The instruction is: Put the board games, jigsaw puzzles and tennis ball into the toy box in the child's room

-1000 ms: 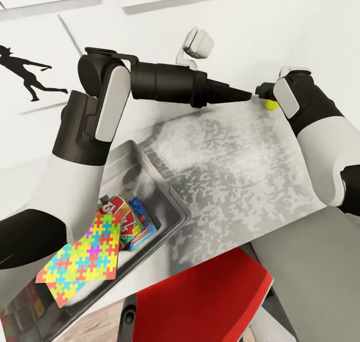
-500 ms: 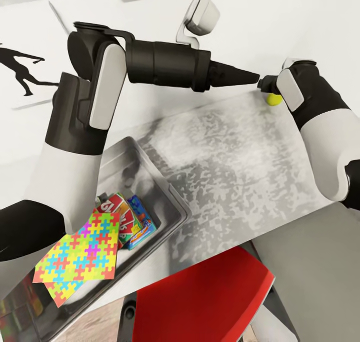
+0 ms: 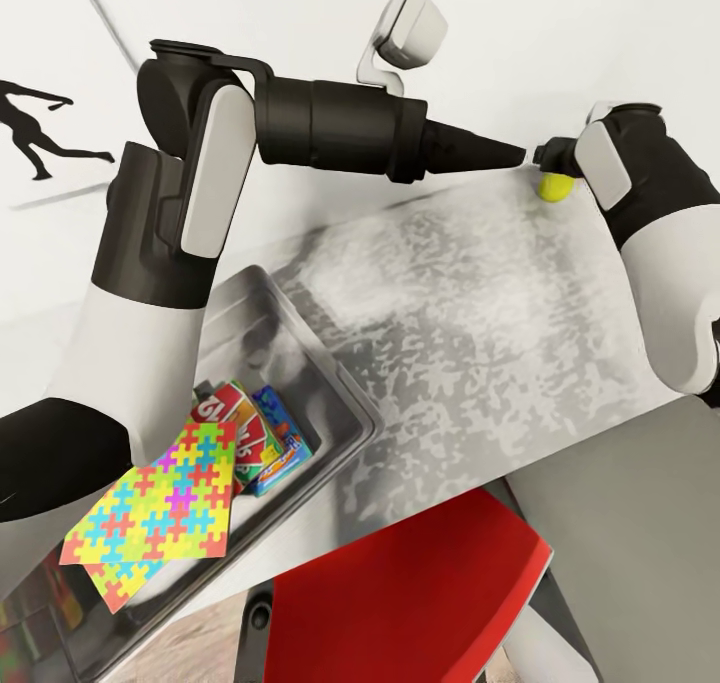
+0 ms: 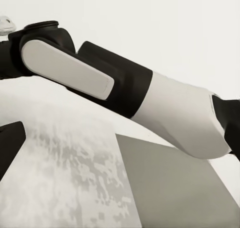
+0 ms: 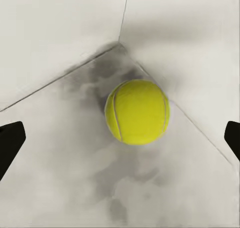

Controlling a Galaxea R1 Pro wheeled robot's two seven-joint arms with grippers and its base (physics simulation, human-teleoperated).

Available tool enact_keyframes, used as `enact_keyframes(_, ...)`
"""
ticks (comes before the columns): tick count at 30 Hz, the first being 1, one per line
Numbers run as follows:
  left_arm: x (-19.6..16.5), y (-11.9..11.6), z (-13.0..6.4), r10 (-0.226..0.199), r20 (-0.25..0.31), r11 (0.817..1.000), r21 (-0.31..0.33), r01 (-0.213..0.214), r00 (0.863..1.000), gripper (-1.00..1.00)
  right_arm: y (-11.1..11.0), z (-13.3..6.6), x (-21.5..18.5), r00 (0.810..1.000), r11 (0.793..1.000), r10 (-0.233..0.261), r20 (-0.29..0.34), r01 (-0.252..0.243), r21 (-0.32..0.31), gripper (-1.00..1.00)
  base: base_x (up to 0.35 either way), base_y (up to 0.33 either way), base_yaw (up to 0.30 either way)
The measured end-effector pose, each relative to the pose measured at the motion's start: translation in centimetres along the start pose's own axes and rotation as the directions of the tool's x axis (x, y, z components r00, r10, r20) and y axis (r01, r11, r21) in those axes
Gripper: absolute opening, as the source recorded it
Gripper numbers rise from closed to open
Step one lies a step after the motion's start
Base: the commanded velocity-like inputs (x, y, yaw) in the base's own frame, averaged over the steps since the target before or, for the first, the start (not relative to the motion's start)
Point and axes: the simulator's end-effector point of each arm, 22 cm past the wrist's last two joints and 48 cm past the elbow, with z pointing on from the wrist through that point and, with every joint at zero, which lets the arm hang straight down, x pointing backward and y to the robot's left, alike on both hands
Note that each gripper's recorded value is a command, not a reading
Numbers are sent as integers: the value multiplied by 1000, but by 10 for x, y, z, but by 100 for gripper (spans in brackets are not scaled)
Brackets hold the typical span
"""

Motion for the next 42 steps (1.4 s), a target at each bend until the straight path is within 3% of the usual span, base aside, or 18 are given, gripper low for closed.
enact_keyframes(10,10,8,2,-19,-3,1000,3,19,1000,100,-13,11,17,999,1000,-10,-47,11,23,100,0,0,0)
enact_keyframes(23,27,12,17,-49,-46,999,11,50,998,100,-12,10,8,999,1000,-6,-37,7,23,100,0,0,0)
enact_keyframes(27,28,11,19,-50,-49,999,14,50,998,100,-11,10,8,999,1000,-6,-38,7,21,100,0,0,0)
enact_keyframes(33,32,12,15,-54,-35,998,4,55,998,100,12,8,13,1000,1000,-16,-21,16,-7,100,0,0,0)
enact_keyframes(42,37,21,14,-41,-53,999,-33,40,998,100,11,7,8,1000,1000,-15,-7,15,1,100,0,0,0)
